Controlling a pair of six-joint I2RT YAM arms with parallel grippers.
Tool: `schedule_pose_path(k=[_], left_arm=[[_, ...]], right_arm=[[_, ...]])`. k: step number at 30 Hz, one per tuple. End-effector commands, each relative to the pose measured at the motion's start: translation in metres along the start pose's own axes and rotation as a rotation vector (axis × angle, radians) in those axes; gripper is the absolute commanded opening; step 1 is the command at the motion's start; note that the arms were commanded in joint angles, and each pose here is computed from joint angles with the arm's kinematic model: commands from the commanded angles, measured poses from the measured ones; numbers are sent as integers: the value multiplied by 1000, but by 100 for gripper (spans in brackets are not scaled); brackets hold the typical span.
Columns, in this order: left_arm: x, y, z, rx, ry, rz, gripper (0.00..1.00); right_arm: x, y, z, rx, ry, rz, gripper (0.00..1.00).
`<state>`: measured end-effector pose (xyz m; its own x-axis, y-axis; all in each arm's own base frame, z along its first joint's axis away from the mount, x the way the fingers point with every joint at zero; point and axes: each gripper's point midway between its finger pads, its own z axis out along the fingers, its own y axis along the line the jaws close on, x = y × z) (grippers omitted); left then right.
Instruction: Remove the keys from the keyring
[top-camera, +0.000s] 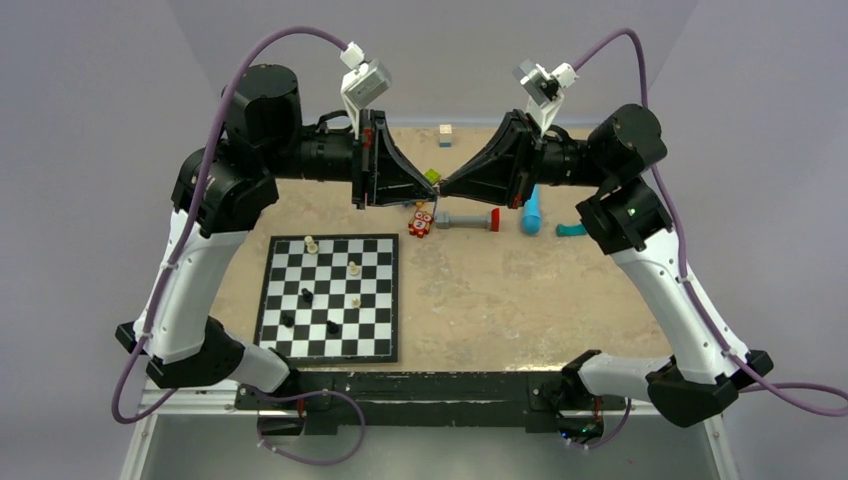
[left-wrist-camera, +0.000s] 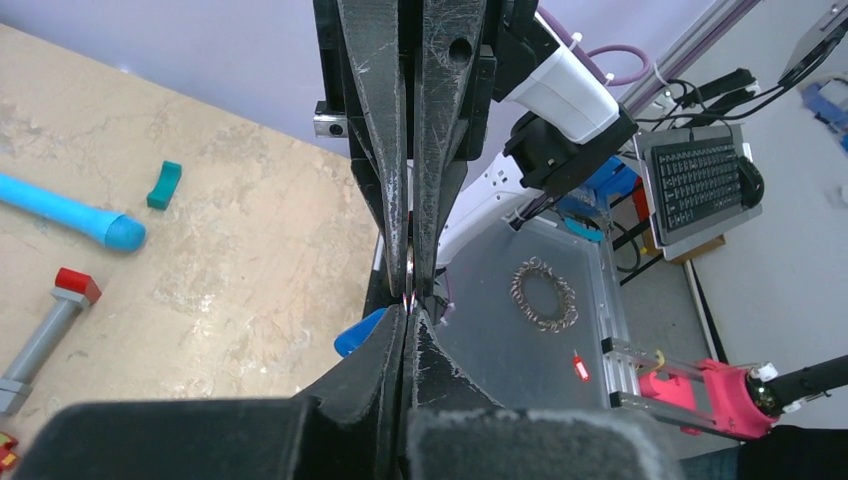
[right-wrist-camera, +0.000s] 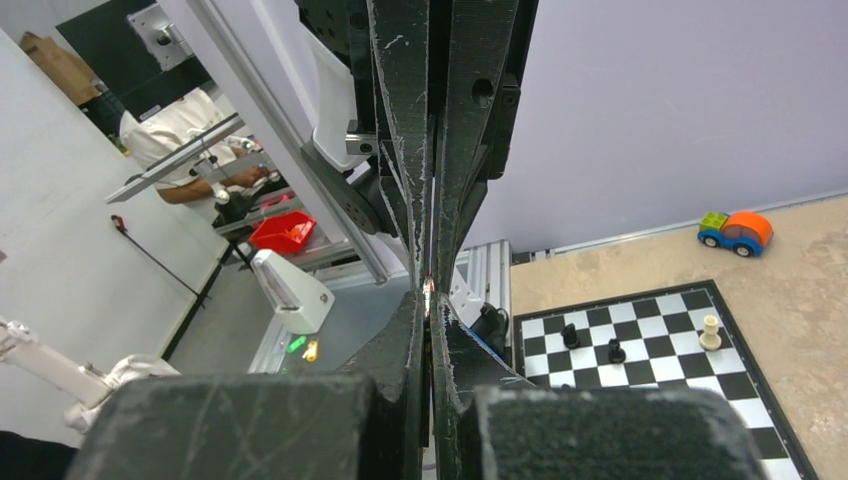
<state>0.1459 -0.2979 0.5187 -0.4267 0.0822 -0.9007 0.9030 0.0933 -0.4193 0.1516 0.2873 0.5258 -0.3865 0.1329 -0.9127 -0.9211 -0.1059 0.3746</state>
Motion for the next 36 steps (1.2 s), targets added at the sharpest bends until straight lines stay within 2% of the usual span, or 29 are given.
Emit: schedule_pose_path(k=[1,24,36], left_arm=[[-16,-3,4,19,-70,18,0],[-49,10,12,-34,-256,-15,0],[-99,17,-2,-110,-537,6,0]], right_arm=[[-12,8,1,-20,-61,-38,0],[-33,-9,4,37,-221,-40,0],[-79,-23,16,37,-383,-30,0]])
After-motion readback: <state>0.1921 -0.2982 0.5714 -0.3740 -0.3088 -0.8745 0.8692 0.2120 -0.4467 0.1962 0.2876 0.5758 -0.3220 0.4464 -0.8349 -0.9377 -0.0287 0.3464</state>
